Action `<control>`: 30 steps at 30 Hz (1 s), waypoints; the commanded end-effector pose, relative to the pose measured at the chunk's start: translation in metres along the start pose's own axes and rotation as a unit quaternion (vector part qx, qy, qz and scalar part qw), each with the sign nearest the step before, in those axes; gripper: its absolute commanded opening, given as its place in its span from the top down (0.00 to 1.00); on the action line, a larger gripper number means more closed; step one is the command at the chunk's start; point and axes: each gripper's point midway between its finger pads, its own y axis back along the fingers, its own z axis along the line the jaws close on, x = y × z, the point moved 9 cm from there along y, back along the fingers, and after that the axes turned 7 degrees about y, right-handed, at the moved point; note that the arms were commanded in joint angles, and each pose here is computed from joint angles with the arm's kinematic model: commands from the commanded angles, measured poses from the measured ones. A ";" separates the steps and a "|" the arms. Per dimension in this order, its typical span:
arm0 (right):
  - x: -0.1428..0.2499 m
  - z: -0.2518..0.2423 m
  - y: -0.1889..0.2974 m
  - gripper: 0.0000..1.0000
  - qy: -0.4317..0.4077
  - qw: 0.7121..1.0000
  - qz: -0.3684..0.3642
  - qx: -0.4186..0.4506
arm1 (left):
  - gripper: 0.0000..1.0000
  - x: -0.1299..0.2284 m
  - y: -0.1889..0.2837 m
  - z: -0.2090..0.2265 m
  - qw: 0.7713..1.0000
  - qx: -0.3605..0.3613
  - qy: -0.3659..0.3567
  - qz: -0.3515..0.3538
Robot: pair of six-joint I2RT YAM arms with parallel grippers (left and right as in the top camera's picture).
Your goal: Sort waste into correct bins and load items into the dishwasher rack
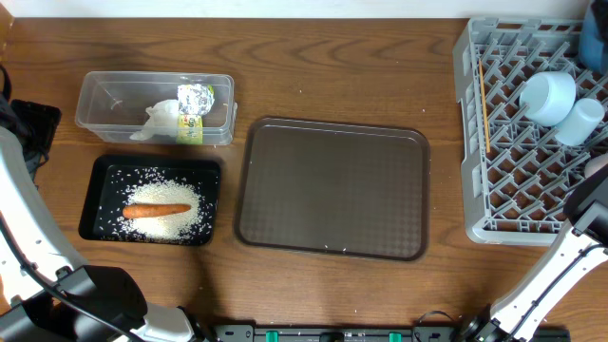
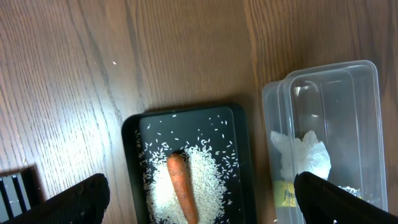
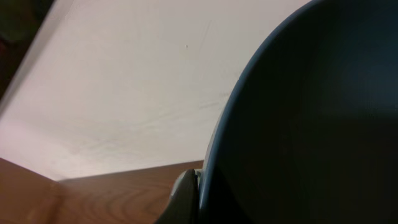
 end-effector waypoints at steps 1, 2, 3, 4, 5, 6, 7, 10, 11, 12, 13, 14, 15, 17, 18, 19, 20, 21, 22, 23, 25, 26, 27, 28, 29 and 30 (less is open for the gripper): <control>-0.002 -0.004 0.018 0.99 -0.078 0.997 0.001 -0.001 | 0.02 -0.001 0.000 0.000 1.000 -0.001 0.004 -0.001; -0.002 -0.006 0.021 0.99 -0.091 0.996 0.002 0.003 | 0.02 -0.001 0.000 0.000 1.000 -0.001 0.004 -0.001; -0.001 -0.008 0.024 0.99 -0.098 0.995 0.004 0.006 | 0.02 -0.001 0.000 0.000 1.000 -0.001 0.004 -0.001; 0.001 -0.010 0.027 0.99 -0.106 0.994 0.006 0.010 | 0.02 -0.001 0.000 0.000 1.000 -0.001 0.004 -0.001; 0.002 -0.012 0.029 0.99 -0.114 0.993 0.008 0.013 | 0.02 -0.001 0.000 0.000 1.000 -0.001 0.004 -0.001; 0.003 -0.014 0.032 0.99 -0.121 0.992 0.009 0.016 | 0.02 -0.001 0.000 0.000 1.000 -0.001 0.004 -0.001; 0.004 -0.017 0.036 0.99 -0.130 0.991 0.011 0.021 | 0.02 -0.001 0.000 0.000 1.000 -0.001 0.004 -0.001; 0.007 -0.025 0.047 0.99 -0.150 0.988 0.013 0.032 | 0.02 -0.001 0.000 0.000 1.000 -0.001 0.004 -0.001; 0.008 -0.027 0.050 0.99 -0.158 0.987 0.014 0.035 | 0.02 -0.001 0.000 0.000 1.000 -0.001 0.004 -0.001; 0.009 -0.029 0.053 0.99 -0.163 0.986 0.015 0.038 | 0.02 -0.001 0.000 0.000 1.000 -0.001 0.004 -0.001; 0.010 -0.030 0.055 0.99 -0.171 0.984 0.016 0.041 | 0.02 -0.001 0.000 0.000 1.000 -0.001 0.004 -0.001; 0.011 -0.032 0.058 0.99 -0.178 0.983 0.017 0.043 | 0.02 -0.001 0.000 0.000 1.000 -0.001 0.004 -0.001; 0.010 -0.032 0.061 0.99 -0.178 0.983 0.017 0.039 | 0.02 -0.001 0.000 0.000 1.000 -0.001 0.004 -0.001; 0.007 -0.031 0.064 0.99 -0.169 0.985 0.015 0.018 | 0.02 -0.001 0.000 0.000 1.000 -0.001 0.004 -0.001; 0.005 -0.029 0.065 0.99 -0.161 0.987 0.014 0.003 | 0.02 -0.001 0.000 0.000 1.000 -0.001 0.004 -0.001; 0.003 -0.026 0.066 0.99 -0.155 0.988 0.013 -0.011 | 0.02 -0.001 0.000 0.000 1.000 -0.001 0.004 -0.001; -0.001 -0.023 0.066 0.99 -0.150 0.988 0.009 -0.028 | 0.02 -0.001 0.000 0.000 1.000 -0.001 0.004 -0.001; -0.004 -0.022 0.066 0.99 -0.150 0.988 0.007 -0.036 | 0.02 -0.001 0.000 0.000 1.000 -0.001 0.004 -0.001; -0.007 -0.020 0.066 0.99 -0.152 0.987 0.004 -0.044 | 0.02 -0.001 0.000 0.000 1.000 -0.001 0.004 -0.001; -0.010 -0.018 0.064 0.99 -0.154 0.987 0.002 -0.049 | 0.02 -0.001 0.000 0.000 1.000 -0.001 0.004 -0.001; -0.014 -0.015 0.062 0.99 -0.153 0.987 -0.004 -0.053 | 0.02 -0.001 0.000 0.000 1.000 -0.001 0.004 -0.001; -0.016 -0.014 0.061 0.99 -0.151 0.987 -0.007 -0.056 | 0.02 -0.001 0.000 0.000 1.000 -0.001 0.004 -0.001; -0.018 -0.012 0.058 0.99 -0.147 0.987 -0.010 -0.057 | 0.02 -0.001 0.000 0.000 1.000 -0.001 0.004 -0.001; -0.019 -0.009 0.056 0.99 -0.140 0.988 -0.012 -0.060 | 0.02 -0.001 0.000 0.000 1.000 -0.001 0.004 -0.001; -0.021 -0.007 0.052 0.99 -0.131 0.989 -0.014 -0.062 | 0.02 -0.001 0.000 0.000 1.000 -0.001 0.004 -0.001; -0.021 -0.005 0.049 0.99 -0.128 0.990 -0.015 -0.063 | 0.02 -0.001 0.000 0.000 1.000 -0.001 0.004 -0.001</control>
